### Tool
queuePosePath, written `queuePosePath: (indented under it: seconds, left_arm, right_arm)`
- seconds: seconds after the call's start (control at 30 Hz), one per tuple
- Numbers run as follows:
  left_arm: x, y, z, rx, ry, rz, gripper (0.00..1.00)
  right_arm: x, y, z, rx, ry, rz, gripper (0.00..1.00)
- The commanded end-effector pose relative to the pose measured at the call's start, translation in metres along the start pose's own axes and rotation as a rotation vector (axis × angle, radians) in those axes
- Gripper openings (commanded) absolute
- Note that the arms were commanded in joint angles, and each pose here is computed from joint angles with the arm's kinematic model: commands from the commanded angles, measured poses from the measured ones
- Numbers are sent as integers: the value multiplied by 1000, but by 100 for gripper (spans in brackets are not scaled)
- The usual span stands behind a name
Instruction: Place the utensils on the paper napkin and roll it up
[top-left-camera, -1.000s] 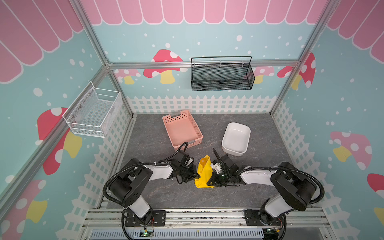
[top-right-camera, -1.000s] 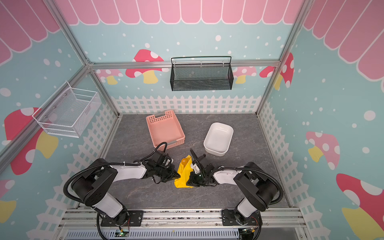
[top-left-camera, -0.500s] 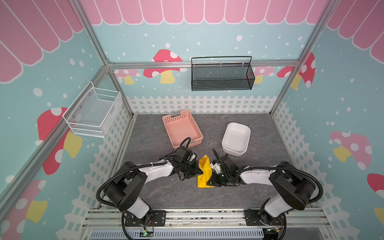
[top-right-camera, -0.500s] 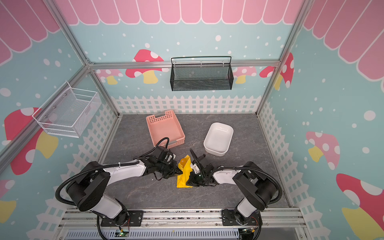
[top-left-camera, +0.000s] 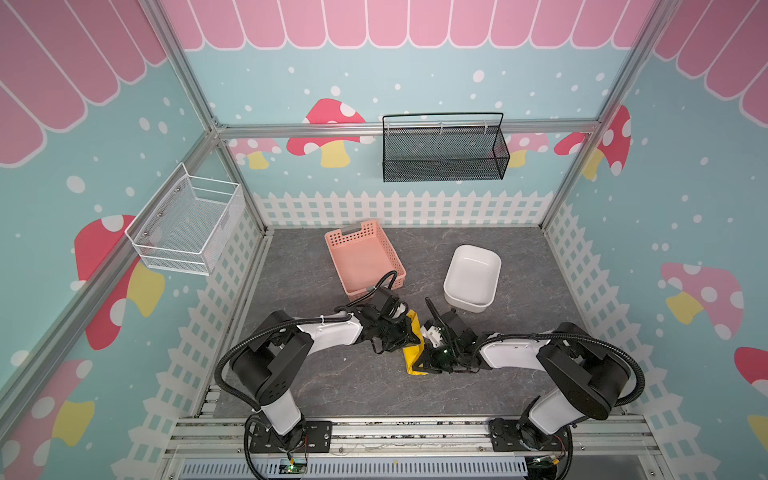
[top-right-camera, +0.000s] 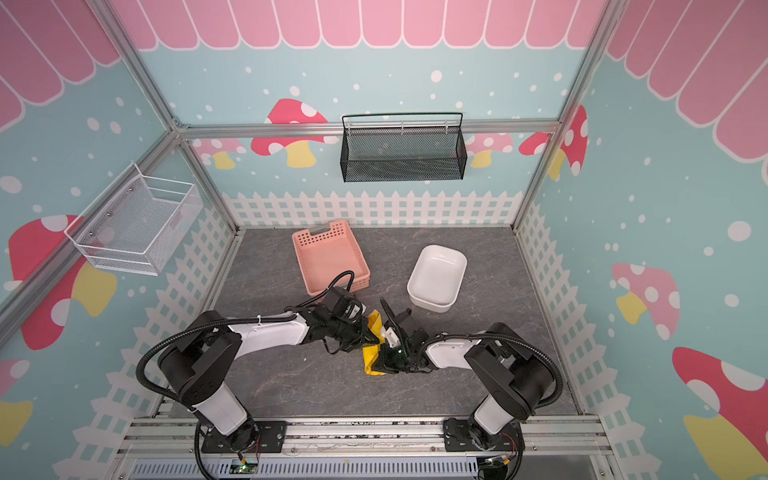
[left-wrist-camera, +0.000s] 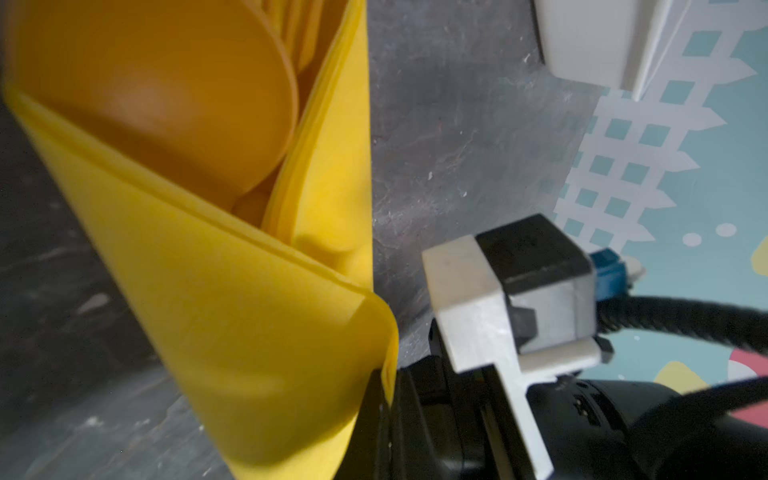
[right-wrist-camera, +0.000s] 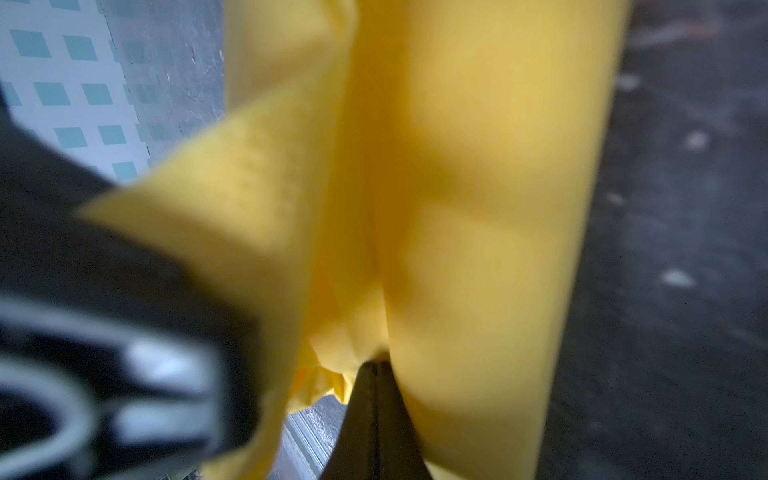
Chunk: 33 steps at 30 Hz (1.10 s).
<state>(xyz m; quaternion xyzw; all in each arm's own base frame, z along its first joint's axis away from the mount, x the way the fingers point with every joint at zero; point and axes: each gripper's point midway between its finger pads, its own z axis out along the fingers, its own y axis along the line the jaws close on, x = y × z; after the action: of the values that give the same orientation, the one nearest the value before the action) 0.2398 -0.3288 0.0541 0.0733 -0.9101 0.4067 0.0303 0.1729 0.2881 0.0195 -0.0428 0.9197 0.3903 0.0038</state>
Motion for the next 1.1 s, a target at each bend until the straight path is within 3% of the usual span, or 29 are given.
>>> queuePosePath:
  seconds: [0.0,0.27,0.47,1.07]
  left_arm:
    - [-6,-9,8,22,-2,-11,3]
    - [-7,16,22,-42,14,-30,3]
    - [-4,21,22,-52,18,-27,3]
    - [-6,4,15,-14,7,-4,3]
  right_arm:
    - [7,-13,-2,46,-3,25,2]
    - [0,4,-22,5,-80,6,4]
    - [5,-7,-35,23,-136,50,5]
    - [21,-38,-21,87,-71,78,4]
